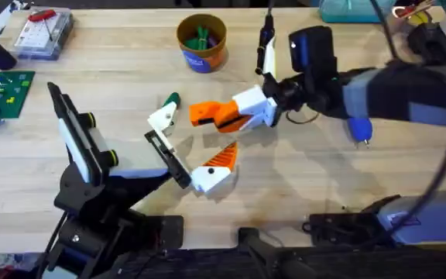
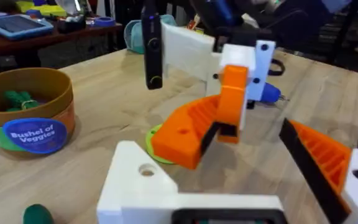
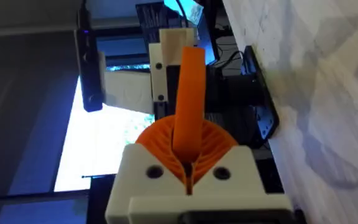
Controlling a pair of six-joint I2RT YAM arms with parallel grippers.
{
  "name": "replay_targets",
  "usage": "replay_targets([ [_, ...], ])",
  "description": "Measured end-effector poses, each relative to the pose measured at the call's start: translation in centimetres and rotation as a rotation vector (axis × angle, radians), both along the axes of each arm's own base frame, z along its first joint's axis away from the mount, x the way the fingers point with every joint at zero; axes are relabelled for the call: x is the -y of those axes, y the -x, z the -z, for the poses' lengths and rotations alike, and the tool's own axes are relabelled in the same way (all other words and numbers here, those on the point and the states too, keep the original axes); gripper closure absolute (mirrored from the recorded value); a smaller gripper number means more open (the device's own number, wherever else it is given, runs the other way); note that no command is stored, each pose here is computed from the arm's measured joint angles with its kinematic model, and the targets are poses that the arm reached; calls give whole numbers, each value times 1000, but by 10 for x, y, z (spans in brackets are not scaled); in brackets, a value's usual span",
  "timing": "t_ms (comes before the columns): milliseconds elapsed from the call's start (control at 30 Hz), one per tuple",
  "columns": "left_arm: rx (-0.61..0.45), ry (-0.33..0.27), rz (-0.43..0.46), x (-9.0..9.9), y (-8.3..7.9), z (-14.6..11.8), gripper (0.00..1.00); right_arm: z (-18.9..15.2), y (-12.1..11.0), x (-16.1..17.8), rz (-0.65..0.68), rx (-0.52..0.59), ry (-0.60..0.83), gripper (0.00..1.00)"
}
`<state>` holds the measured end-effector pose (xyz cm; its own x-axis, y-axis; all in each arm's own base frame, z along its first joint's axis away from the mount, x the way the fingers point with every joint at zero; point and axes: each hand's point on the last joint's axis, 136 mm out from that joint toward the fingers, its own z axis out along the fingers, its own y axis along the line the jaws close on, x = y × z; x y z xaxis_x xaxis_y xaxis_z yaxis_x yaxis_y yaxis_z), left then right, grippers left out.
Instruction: Pick up the gripper from the table and insert it into the empty holder that is missing its gripper. Then pick up a screw, insert it into the mounting hole, and use the screwdriver to tighten it. Finally, clean up the table by picking up the vegetable and placing it into the bucket.
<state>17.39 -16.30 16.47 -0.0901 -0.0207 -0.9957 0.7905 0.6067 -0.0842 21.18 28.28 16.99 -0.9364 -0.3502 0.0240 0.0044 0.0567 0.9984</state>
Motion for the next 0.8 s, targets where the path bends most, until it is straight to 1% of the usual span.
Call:
replay_targets([
  [200, -1, 0, 0, 0, 0, 0, 10, -13, 16, 1, -25, 95, -39, 985],
  [367, -1, 0, 0, 0, 0, 0, 10, -14, 45, -17, -126, 142, -67, 985],
  [433, -1, 0, 2, 0, 0, 0, 10, -14, 53, -21, -153, 149, -73, 985],
  [500, -1, 0, 10, 1, 1, 0, 10, -14, 55, -22, -161, 155, -76, 985],
  [700, -1, 1, 31, 3, 4, 0, 10, -12, 52, -21, -154, 155, -75, 985],
  [800, -2, 2, 45, 5, 6, 0, 10, 3, 49, -23, -154, 108, -50, 985],
])
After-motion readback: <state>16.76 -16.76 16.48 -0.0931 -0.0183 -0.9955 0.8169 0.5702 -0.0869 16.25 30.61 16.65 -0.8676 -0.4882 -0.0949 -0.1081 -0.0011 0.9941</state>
